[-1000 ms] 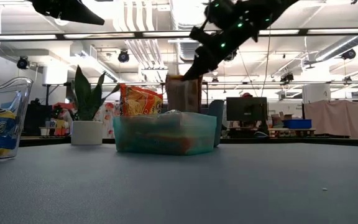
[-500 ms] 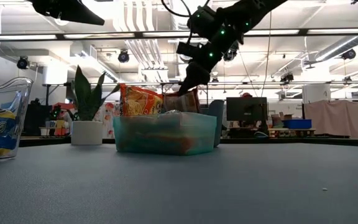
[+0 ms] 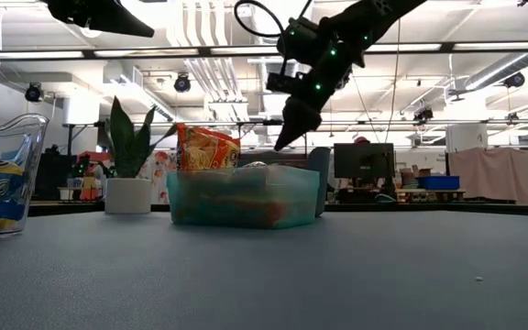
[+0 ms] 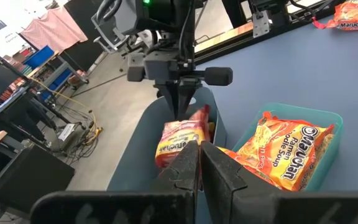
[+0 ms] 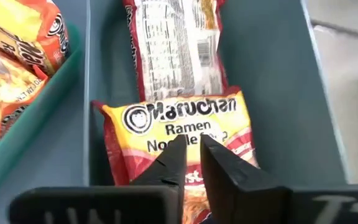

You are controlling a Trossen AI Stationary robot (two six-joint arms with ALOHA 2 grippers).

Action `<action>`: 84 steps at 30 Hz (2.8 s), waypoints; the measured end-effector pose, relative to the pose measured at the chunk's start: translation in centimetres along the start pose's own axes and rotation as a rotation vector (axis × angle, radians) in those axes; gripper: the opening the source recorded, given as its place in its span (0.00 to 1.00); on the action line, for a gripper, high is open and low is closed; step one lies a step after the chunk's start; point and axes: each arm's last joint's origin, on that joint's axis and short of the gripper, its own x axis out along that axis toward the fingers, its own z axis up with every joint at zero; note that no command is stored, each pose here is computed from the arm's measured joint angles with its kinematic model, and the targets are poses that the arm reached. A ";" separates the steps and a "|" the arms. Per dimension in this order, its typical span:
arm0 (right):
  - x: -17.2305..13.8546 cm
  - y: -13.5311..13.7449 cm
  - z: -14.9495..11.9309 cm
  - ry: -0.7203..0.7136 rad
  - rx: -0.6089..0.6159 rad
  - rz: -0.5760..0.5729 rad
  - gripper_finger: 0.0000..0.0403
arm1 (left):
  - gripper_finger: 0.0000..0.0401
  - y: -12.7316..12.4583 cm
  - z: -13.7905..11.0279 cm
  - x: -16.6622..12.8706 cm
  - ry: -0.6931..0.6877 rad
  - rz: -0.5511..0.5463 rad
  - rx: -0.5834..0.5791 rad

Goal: Sort Maruchan noodles
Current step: Put the blue noodle pack into the transparent bin

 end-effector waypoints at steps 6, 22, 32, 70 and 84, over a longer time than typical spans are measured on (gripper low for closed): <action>-0.2 0.2 0.0 0.003 0.078 0.020 0.23 | 0.00 0.0 0.0 0.0 0.000 0.000 0.000; -8.1 4.0 1.3 -0.001 0.368 0.232 0.21 | 0.00 0.1 1.1 0.2 -0.084 0.026 -0.070; -11.6 11.3 -0.5 0.018 0.362 0.382 0.09 | 0.00 -0.9 2.0 1.8 -0.120 0.027 -0.136; -14.9 32.0 -8.7 0.787 0.477 0.423 0.04 | 0.00 -7.5 5.6 2.9 -0.300 -0.166 -0.242; -13.1 32.2 -8.8 0.605 0.354 0.260 0.04 | 0.00 -7.5 5.6 2.9 -0.302 -0.163 -0.221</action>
